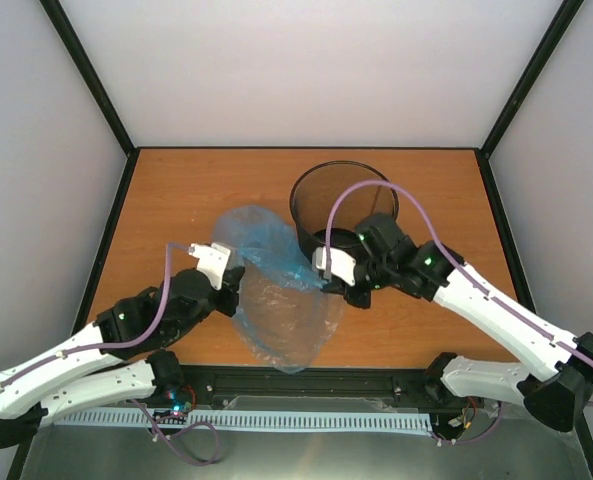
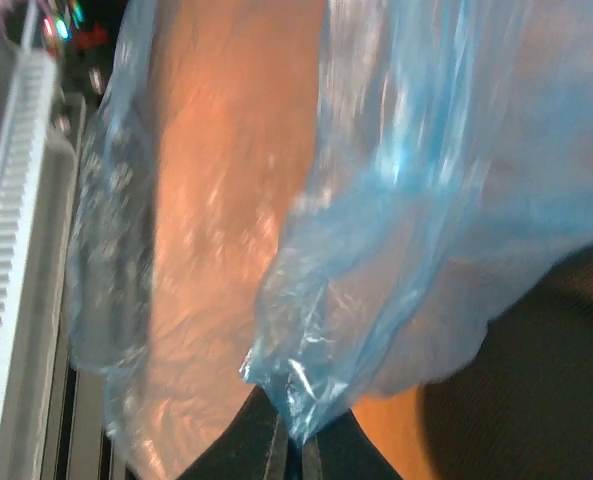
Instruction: Put the trash bags into the trash bin
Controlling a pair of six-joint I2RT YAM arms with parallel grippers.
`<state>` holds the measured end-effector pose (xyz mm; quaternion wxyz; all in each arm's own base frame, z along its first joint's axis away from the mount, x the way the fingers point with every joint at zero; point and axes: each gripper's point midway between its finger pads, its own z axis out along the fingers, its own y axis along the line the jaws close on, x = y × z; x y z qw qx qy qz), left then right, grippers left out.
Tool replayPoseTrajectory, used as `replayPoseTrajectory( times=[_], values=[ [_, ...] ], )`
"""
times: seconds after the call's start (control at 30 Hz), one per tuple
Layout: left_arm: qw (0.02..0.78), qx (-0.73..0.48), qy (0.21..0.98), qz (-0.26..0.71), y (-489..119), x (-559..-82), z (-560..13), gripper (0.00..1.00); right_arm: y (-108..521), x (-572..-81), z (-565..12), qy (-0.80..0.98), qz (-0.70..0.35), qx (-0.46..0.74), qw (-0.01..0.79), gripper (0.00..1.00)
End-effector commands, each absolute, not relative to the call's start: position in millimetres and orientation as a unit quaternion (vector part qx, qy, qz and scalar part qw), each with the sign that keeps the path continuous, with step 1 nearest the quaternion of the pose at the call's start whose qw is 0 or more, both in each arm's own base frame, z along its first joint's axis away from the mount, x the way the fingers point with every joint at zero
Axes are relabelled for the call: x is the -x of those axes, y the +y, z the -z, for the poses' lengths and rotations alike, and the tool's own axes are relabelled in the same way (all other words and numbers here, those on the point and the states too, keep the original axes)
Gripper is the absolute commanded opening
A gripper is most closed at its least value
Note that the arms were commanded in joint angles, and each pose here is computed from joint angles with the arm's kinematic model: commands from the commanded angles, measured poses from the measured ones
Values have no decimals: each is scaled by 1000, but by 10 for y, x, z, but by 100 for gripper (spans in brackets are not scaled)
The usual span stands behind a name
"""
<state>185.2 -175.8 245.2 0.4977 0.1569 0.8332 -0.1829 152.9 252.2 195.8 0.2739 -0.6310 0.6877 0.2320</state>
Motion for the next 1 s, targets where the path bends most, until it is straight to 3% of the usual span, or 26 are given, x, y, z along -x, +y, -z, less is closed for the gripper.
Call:
replayPoseTrajectory(
  times=[0.0, 0.27, 0.57, 0.97],
  values=[
    [495, -206, 814, 223, -1909, -1731, -2826, 0, 2804, -1487, -2391, 658, -297, 636, 272, 3],
    [551, -233, 769, 225, -1930, -1758, -3729, 1, 3157, -1646, -2976, 621, -338, 643, 295, 3],
    [612, -195, 738, 207, -1841, -1901, -4663, 1, 3135, -1833, -4394, 575, -310, 598, 464, 3],
    [634, -214, 673, 314, -2324, -1843, -5708, 1, 2607, -2376, -5440, 613, -178, 425, 642, 3]
  ],
)
